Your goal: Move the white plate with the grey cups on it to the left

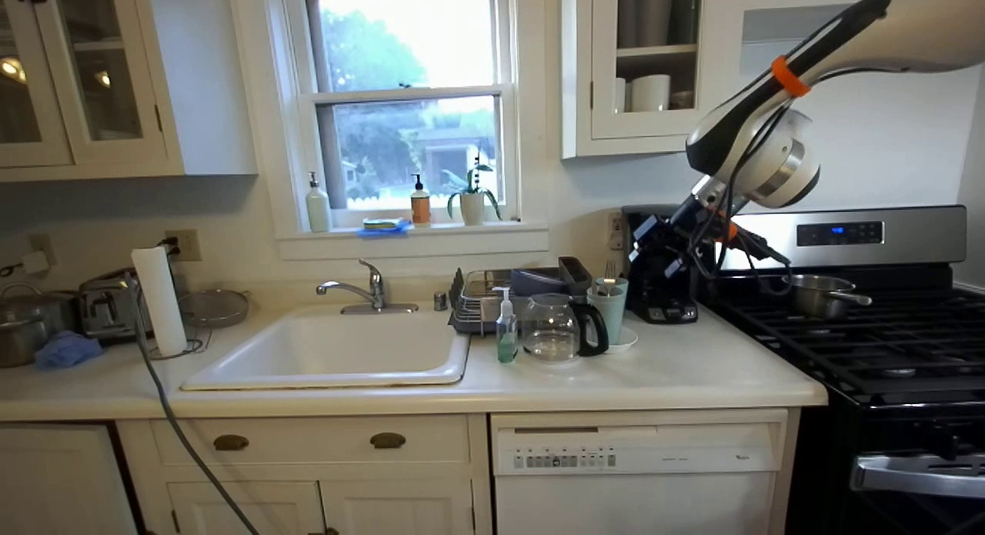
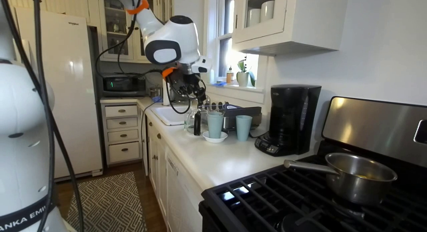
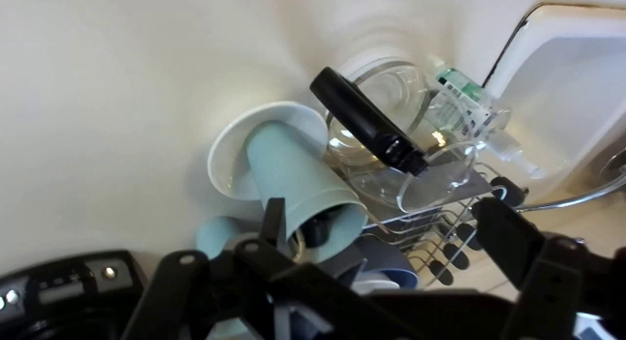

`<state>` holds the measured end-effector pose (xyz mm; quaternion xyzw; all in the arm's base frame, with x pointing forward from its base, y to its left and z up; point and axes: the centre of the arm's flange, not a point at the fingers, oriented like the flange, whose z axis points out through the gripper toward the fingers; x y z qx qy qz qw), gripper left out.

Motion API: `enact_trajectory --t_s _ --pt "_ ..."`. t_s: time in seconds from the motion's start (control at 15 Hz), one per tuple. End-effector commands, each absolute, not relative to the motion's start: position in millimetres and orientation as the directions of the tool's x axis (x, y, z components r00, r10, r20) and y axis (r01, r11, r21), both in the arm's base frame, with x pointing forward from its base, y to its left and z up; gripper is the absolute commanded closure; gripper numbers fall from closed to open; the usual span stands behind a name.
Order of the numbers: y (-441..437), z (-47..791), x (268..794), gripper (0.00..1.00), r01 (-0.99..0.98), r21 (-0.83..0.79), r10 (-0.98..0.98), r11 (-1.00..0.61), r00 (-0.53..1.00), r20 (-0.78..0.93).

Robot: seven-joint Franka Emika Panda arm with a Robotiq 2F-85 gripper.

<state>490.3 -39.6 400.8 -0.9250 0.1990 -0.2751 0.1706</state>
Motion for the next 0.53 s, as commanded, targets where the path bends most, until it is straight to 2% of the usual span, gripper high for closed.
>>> enact_trajectory --t_s 0.0,0.13,0.2,0.47 --pt "-1.0 482.2 465.2 0.00 -0.223 -0.323 -0.379 -0.920 0.718 0.584" --pt "-32.2 501.6 454.7 0.00 -0.269 -0.299 -0.401 -0.916 0.662 0.633" --pt "-14.8 472.7 478.7 0.00 -0.214 -0.339 -0.387 -0.916 0.695 0.606" --pt "-41.5 487.9 462.0 0.00 -0.253 -0.317 -0.403 -0.914 0.659 0.635"
